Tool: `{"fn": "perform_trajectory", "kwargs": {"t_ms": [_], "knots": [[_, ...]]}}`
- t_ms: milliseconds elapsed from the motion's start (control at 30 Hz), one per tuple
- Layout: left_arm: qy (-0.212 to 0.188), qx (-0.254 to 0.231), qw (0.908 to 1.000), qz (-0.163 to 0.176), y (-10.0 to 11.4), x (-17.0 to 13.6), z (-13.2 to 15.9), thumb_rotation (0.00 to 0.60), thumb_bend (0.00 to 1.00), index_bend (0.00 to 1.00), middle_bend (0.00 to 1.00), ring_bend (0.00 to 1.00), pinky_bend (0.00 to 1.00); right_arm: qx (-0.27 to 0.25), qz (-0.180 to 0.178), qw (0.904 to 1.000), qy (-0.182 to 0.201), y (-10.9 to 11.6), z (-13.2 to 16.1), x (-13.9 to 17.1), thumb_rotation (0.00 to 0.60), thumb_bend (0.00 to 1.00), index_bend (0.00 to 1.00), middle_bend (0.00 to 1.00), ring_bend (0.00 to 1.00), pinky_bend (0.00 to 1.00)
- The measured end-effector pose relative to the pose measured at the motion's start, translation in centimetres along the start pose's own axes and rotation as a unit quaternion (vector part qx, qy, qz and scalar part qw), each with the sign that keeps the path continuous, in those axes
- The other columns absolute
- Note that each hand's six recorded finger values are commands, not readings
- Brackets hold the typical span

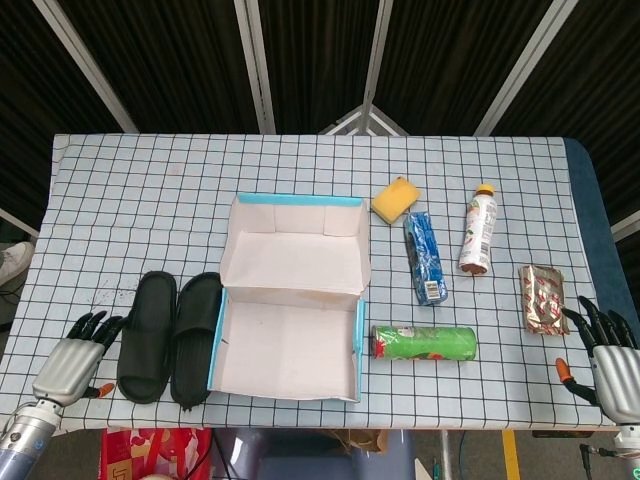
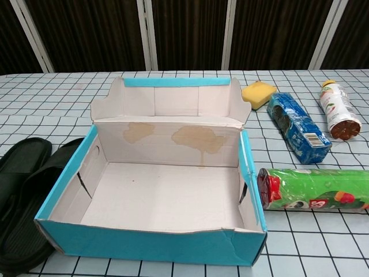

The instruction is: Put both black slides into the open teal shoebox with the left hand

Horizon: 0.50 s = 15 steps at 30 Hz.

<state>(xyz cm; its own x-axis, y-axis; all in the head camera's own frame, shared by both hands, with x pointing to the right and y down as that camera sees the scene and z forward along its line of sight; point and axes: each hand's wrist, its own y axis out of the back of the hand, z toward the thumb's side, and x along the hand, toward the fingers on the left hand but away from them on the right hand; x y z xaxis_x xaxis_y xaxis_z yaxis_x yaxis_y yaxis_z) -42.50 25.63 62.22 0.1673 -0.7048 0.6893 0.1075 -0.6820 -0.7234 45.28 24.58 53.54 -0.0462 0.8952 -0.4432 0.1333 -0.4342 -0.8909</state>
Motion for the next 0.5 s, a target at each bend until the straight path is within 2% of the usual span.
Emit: {"fn": "perform_trajectory", "kwargs": {"t_ms": [300,500], "knots": [[-0.012,0.009,0.9998,-0.013,-0.8,1.4,0.6,0.6,0.13,0.03,0.11,0.0,0.01,0.003,0.005,1.0,-0.002,-0.2,-0.1,-0.2,0.6,0.4,0.17,0.05,0.13,0.07],[-0.019,0.014,0.9996,-0.015,-1.1,1.9,1.0,0.6,0.13,0.16,0.19,0.0,0.01,0.003,0.006,1.0,-0.004,-0.3,-0.1,-0.3,0.6,0.4,0.17,0.05,0.13,0.07]]}}
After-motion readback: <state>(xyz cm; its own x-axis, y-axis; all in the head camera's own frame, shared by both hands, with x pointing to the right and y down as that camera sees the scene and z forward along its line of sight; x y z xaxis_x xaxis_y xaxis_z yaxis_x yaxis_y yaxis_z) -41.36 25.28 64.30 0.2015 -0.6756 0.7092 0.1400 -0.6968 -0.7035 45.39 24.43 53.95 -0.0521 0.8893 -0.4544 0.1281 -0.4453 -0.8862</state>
